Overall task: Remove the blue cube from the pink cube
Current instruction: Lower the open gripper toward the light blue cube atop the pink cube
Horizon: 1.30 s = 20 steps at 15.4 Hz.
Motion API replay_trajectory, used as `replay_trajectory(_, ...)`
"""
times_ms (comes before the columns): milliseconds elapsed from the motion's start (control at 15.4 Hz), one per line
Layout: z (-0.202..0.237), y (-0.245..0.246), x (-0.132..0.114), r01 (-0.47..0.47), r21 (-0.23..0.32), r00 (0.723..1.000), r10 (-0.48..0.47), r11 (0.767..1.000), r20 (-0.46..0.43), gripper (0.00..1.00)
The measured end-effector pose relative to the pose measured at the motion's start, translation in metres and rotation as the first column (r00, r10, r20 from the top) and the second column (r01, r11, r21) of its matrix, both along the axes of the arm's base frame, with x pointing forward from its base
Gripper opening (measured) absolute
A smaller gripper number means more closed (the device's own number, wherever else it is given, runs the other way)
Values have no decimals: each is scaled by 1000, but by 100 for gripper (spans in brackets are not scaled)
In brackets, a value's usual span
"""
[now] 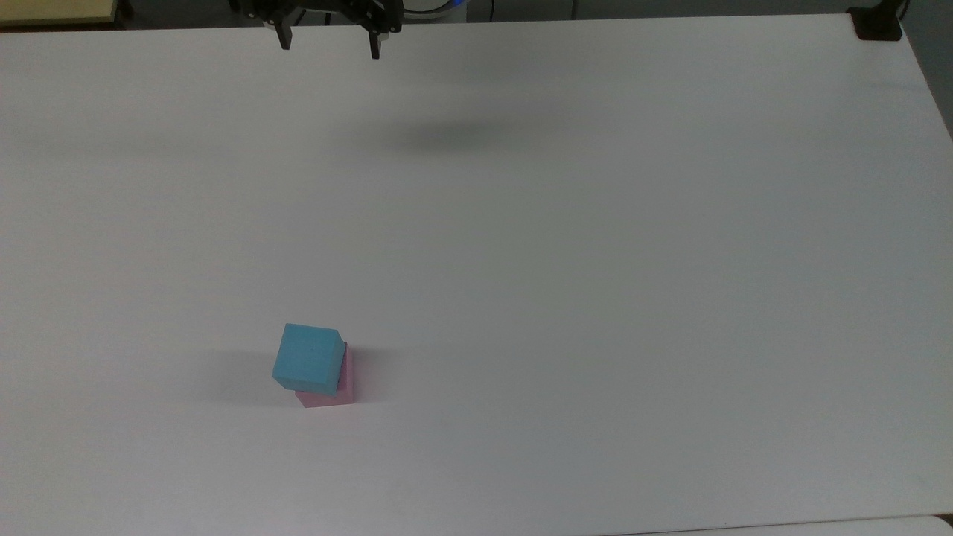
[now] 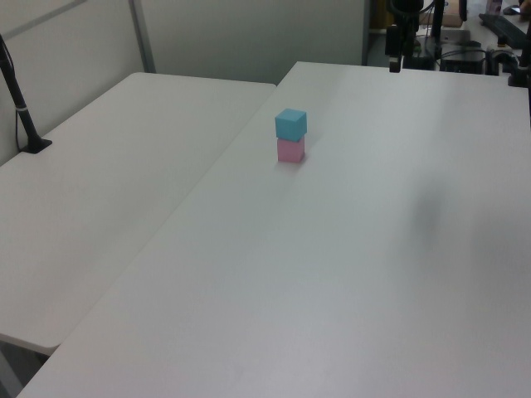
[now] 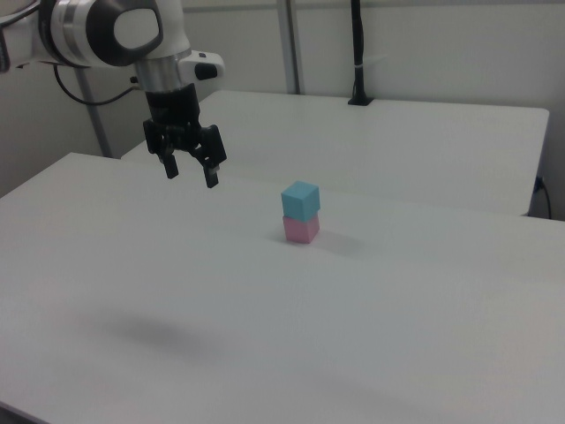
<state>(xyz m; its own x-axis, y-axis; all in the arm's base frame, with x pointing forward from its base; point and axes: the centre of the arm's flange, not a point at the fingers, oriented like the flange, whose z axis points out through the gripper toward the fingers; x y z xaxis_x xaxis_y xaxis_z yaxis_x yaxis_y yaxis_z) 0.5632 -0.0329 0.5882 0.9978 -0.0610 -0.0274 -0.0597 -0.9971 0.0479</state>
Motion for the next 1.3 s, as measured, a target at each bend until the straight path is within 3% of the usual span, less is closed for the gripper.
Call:
replay_trajectory(454, -1, -1, 2, -1, -13, 1000, 1, 1000, 4, 100)
replay_trajectory(843, -9, 1, 19, -7, -22, 998, 8, 1000, 65, 100)
replay_trajectory(1038, -14, 2, 43, 1, 1, 988, -1, 1000, 154, 100)
replay_trajectory(1168, -33, 5, 72, 12, 44, 977, -21, 999, 211, 100)
replay_trajectory(1297, -63, 9, 107, 14, 46, 961, -26, 999, 275, 100)
